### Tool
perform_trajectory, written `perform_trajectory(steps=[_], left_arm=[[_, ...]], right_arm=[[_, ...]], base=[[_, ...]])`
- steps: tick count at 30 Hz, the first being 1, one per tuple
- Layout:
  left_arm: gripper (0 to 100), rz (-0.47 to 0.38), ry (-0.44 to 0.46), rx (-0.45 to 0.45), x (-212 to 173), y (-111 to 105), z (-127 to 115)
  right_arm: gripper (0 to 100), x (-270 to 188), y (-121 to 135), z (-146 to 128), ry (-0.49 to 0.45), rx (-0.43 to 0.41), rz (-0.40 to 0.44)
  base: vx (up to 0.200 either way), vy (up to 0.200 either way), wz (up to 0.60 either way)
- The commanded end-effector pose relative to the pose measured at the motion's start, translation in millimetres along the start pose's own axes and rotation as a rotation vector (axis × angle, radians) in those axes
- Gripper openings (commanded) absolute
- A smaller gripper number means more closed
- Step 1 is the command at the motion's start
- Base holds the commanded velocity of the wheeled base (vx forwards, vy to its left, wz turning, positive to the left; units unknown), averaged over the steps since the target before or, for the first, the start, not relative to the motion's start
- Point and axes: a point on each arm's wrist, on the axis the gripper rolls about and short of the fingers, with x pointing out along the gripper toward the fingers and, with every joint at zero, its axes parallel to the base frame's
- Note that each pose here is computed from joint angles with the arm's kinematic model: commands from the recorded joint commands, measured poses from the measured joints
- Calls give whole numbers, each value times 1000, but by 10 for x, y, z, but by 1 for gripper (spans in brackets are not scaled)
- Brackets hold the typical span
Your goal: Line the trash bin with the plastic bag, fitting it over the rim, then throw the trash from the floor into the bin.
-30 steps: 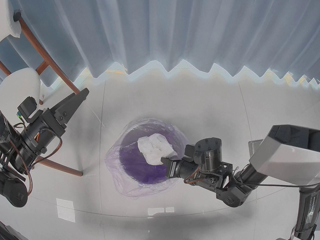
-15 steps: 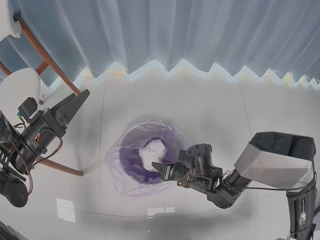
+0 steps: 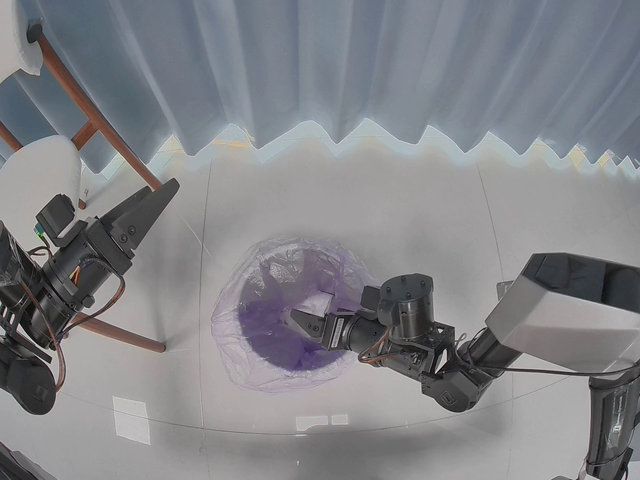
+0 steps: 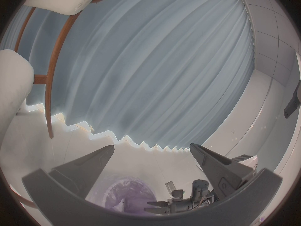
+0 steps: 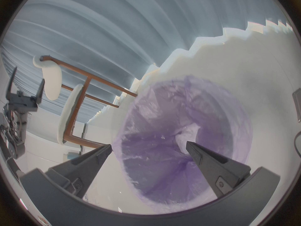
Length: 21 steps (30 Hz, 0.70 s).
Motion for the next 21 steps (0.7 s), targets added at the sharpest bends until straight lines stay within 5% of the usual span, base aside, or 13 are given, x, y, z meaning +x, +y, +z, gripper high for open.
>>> perform_trajectory(steps=[1, 5, 14, 20, 21], left_arm=[[100, -2, 0, 0, -4, -7, 1], [100, -2, -3, 5, -6, -7, 7], [100, -20, -3, 6, -15, -58, 8], [100, -82, -127, 62, -102, -261, 337], [100, -113, -186, 90, -148, -364, 492]], right_arm=[[100, -408, 284, 463, -113, -3, 67], [100, -950, 413, 699, -167, -8, 81], [100, -2111, 240, 662, -279, -38, -98], [100, -2841, 159, 591, -412, -114, -152], [100, -3044, 105, 556, -450, -144, -215]], base=[[0, 0, 0], [0, 0, 0], [0, 0, 0], [0, 0, 0], [0, 0, 0]])
